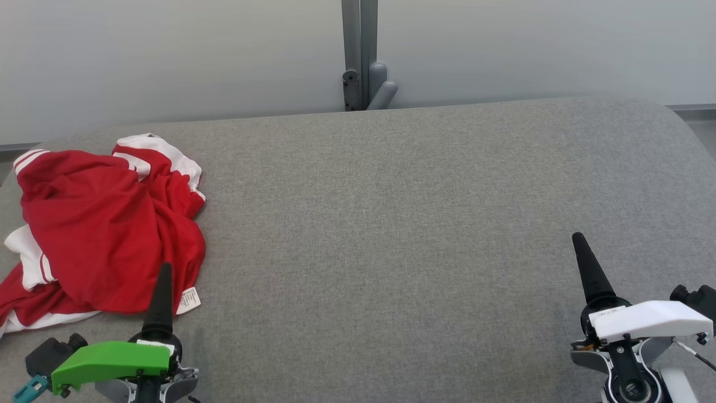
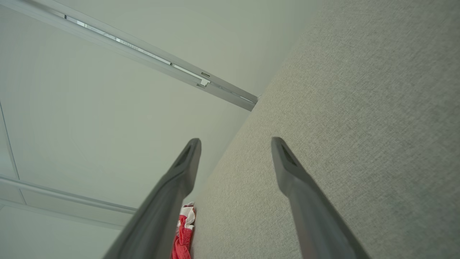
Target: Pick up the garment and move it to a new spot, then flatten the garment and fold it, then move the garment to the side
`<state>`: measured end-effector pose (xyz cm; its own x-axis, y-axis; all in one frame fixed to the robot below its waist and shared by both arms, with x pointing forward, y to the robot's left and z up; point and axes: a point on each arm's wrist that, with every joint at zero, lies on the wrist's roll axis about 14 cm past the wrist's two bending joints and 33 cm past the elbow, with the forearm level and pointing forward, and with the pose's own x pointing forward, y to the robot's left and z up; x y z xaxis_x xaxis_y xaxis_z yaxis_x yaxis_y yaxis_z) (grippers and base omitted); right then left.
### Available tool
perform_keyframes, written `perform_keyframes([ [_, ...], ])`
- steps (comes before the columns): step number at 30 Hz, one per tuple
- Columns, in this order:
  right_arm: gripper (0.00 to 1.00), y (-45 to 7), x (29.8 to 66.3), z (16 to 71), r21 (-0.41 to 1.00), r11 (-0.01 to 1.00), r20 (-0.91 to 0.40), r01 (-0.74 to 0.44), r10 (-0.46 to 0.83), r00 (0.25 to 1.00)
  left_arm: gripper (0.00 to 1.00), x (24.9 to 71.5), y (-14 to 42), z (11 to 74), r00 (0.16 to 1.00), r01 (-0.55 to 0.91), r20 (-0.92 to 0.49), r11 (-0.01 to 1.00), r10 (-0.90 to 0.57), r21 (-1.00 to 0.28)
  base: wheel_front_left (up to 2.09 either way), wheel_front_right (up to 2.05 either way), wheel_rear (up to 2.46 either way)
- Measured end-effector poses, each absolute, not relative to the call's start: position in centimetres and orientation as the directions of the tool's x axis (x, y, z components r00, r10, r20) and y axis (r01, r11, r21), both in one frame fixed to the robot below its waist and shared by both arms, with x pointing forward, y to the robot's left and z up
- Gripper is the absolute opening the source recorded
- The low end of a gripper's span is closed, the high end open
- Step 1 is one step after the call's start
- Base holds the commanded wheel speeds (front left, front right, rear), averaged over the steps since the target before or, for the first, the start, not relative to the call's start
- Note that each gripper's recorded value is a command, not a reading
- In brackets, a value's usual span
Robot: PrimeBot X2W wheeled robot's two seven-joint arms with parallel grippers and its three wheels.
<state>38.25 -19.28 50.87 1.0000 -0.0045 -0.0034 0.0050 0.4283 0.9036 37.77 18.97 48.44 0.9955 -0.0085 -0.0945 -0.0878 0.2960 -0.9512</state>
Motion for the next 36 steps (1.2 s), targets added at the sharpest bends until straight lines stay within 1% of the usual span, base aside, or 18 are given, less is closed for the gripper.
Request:
perform_keyframes([
  [6,1.00,-19.13,38.19,51.08,0.831,0.556,0.005,-0.002,-0.003,1.000,1.00,37.82,19.03,48.59,0.996,-0.082,-0.090,0.420,0.000,-0.904,0.00,0.00,0.00],
  [11,1.00,-19.00,38.16,51.19,0.773,0.635,0.011,-0.008,-0.002,1.000,1.00,37.73,19.12,48.85,0.997,-0.066,-0.073,0.509,0.007,-0.858,0.00,0.00,0.00],
  [18,1.00,-18.81,38.21,51.62,0.686,0.727,0.030,-0.022,0.002,1.000,1.00,37.55,19.26,49.09,0.998,-0.051,-0.054,0.609,0.013,-0.791,0.00,0.00,0.00],
  [29,1.00,-18.60,38.00,51.77,0.549,0.835,0.046,-0.033,0.009,0.999,1.00,37.20,19.36,49.33,1.000,-0.028,-0.028,0.728,0.012,-0.685,0.00,0.00,0.00],
  [36,1.00,-18.61,37.90,51.82,0.481,0.876,0.055,-0.035,0.010,0.998,1.00,36.87,19.50,49.01,0.999,-0.030,-0.029,0.784,0.015,-0.621,0.00,0.00,0.00],
])
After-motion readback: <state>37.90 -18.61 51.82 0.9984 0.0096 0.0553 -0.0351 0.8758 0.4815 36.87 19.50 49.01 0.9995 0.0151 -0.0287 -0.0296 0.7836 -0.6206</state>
